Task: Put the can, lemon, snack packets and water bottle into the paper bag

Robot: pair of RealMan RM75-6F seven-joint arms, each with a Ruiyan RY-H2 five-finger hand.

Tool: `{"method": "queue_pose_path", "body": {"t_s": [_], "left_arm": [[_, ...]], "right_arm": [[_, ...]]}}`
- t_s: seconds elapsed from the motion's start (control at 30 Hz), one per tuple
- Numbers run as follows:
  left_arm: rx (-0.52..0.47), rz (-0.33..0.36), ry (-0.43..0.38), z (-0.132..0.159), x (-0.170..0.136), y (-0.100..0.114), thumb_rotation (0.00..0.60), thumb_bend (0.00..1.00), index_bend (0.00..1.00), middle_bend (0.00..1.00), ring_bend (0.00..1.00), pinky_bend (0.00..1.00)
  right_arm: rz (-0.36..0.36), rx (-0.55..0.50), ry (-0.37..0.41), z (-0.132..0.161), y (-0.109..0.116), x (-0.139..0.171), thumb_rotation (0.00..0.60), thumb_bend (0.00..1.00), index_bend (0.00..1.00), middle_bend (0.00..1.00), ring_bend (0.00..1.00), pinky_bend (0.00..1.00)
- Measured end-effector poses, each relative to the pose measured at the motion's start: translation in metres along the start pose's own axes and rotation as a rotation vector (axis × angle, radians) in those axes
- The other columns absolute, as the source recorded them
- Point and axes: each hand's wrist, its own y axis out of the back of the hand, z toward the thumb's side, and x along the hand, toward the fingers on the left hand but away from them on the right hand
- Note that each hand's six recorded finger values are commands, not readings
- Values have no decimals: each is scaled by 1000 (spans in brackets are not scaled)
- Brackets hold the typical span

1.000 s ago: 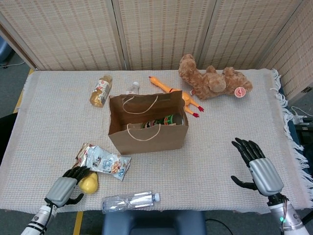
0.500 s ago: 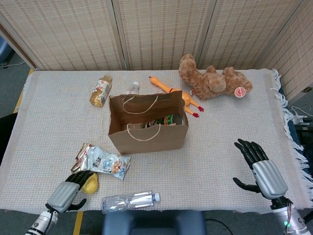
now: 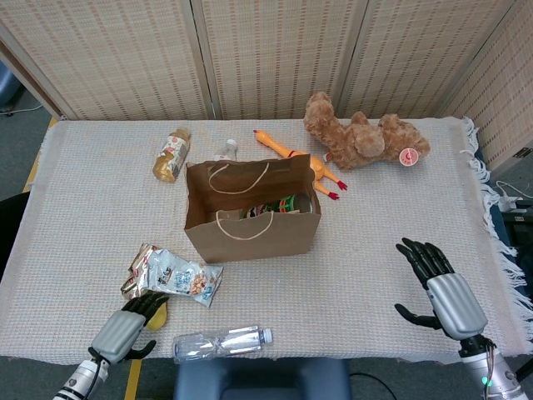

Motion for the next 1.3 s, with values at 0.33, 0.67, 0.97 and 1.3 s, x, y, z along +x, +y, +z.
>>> {"method": "queue_pose_path", "body": {"t_s": [0.33, 0.67, 0.97, 1.3], "left_arm": [[14, -18, -1, 6, 18, -8, 600, 371, 39, 0, 2, 138], [17, 9, 29, 2, 33, -4, 600, 530, 392, 348, 308, 461], [39, 78, 62, -2, 31, 8, 600, 571, 556, 556, 501, 625], [-2, 157, 96, -3, 10, 52, 600, 573, 556, 556, 501, 623]], "right_arm": [[-1, -6, -5, -1, 0, 0, 600, 119, 0, 0, 0, 0], [2, -6, -8, -2, -1, -1, 600, 120, 0, 0, 0, 0], [6, -9, -9, -3, -2, -1, 600, 119, 0, 0, 0, 0], [3, -19, -7, -4, -1, 0, 600, 119, 0, 0, 0, 0]]}}
